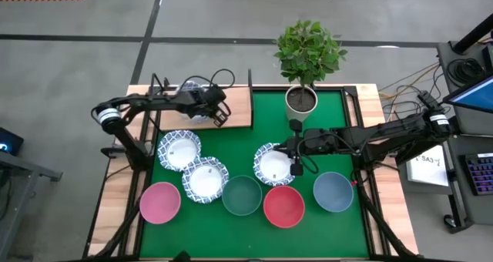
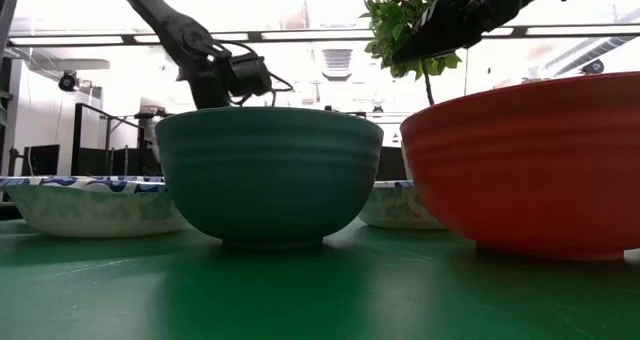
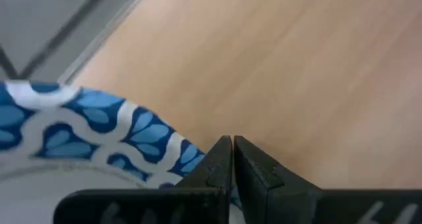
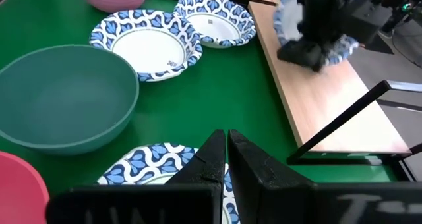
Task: Place and stack bowls onto a shelf
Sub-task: Put the white and blue bowl on the shelf
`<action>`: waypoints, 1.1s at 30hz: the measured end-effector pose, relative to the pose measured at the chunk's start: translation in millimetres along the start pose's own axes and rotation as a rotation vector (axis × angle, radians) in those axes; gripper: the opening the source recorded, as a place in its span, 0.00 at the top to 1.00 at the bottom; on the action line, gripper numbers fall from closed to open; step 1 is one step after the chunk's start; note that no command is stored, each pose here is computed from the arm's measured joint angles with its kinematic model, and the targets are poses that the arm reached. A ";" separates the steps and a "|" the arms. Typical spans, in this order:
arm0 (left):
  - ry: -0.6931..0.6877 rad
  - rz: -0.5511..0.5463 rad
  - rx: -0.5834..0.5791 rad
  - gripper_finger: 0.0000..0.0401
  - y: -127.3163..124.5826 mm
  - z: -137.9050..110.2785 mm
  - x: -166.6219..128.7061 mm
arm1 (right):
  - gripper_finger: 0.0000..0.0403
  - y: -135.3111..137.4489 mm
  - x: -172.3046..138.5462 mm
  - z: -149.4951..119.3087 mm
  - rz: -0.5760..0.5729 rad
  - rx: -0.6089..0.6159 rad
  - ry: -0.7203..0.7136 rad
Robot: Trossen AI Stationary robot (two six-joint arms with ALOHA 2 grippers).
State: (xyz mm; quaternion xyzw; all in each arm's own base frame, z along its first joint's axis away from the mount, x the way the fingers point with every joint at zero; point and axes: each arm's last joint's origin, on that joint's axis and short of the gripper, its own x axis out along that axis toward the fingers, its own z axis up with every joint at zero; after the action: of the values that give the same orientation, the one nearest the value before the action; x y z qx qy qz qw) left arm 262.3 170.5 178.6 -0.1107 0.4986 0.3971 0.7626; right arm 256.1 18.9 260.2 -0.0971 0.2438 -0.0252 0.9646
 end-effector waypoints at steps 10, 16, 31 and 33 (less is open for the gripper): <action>-0.019 0.028 -0.032 1.00 17.8 -7.1 -49.6 | 0.98 -0.2 0.0 0.0 -0.005 0.001 0.001; -0.144 -0.069 -0.041 1.00 19.7 -8.2 -89.9 | 0.98 -0.2 0.0 0.0 -0.005 0.001 0.000; -0.003 0.149 -0.167 1.00 31.5 -62.0 -73.0 | 0.98 -0.2 0.0 0.0 -0.005 0.009 0.000; 0.011 0.156 -0.176 1.00 31.0 -69.6 -60.2 | 0.98 -0.2 0.0 0.1 -0.005 0.009 -0.001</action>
State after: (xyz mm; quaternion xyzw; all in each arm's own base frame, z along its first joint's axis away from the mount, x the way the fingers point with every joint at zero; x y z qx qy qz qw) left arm 182.1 121.8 203.4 -0.1402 0.4729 0.4969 0.7140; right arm 256.2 18.8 260.3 -0.0933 0.2430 -0.0287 0.9651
